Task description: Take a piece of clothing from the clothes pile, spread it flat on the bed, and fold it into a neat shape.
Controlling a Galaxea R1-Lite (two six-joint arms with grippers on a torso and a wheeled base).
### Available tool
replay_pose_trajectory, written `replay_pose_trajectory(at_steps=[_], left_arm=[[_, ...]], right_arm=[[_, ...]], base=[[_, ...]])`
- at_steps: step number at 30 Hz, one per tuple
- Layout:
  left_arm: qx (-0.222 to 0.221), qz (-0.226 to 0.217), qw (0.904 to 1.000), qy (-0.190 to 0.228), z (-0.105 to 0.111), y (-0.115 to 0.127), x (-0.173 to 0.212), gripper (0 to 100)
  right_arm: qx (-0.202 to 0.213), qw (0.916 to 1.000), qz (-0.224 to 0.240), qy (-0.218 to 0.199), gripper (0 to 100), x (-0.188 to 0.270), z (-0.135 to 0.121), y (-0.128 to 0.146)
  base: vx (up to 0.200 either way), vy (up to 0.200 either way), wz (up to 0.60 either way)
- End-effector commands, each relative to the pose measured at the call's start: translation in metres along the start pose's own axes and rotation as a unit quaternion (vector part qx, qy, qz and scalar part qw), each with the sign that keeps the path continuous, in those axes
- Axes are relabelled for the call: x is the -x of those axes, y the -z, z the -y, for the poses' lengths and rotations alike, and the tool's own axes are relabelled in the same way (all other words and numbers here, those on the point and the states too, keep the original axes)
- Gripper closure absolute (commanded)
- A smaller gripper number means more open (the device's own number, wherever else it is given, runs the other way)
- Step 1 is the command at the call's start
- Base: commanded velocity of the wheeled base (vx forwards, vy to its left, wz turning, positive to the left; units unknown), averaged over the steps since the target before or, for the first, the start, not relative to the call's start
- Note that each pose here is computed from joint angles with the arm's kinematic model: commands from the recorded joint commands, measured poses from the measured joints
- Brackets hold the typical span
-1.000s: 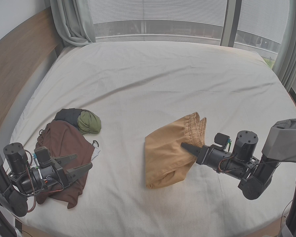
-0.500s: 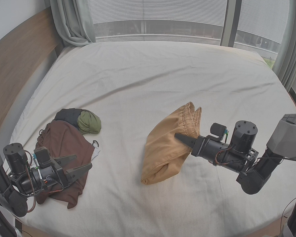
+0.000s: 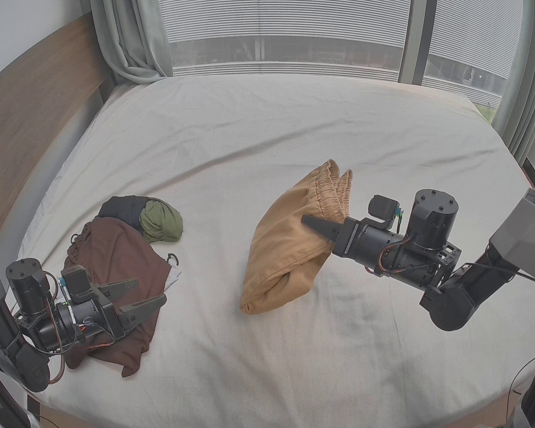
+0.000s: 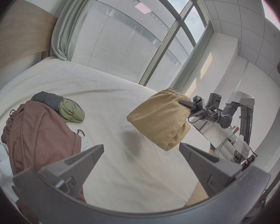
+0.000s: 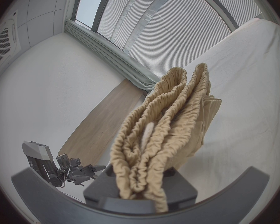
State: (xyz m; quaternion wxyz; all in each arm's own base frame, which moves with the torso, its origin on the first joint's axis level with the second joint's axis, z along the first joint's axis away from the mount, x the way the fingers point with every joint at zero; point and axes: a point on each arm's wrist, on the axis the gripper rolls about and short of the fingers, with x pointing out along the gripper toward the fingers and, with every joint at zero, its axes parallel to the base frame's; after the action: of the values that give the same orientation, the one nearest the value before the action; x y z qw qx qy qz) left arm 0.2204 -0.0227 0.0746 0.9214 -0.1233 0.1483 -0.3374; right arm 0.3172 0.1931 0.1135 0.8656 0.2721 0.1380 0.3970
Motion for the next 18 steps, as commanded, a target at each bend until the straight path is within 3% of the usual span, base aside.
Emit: replay_pose_trajectory(at_steps=[1, 18], left_arm=[[0.001, 0.0, 1.0, -0.001, -0.001, 0.0, 0.0, 0], [0.002, 0.004, 1.0, -0.009, -0.004, -0.001, 0.001, 0]], right_arm=[[0.003, 1.0, 0.007, -0.006, 100, -0.008, -0.005, -0.01], [0.001, 0.9999, -0.008, -0.01, 100, -0.06, -0.009, -0.025]], base=[[0.0, 0.0, 0.0], [0.0, 0.0, 0.0]])
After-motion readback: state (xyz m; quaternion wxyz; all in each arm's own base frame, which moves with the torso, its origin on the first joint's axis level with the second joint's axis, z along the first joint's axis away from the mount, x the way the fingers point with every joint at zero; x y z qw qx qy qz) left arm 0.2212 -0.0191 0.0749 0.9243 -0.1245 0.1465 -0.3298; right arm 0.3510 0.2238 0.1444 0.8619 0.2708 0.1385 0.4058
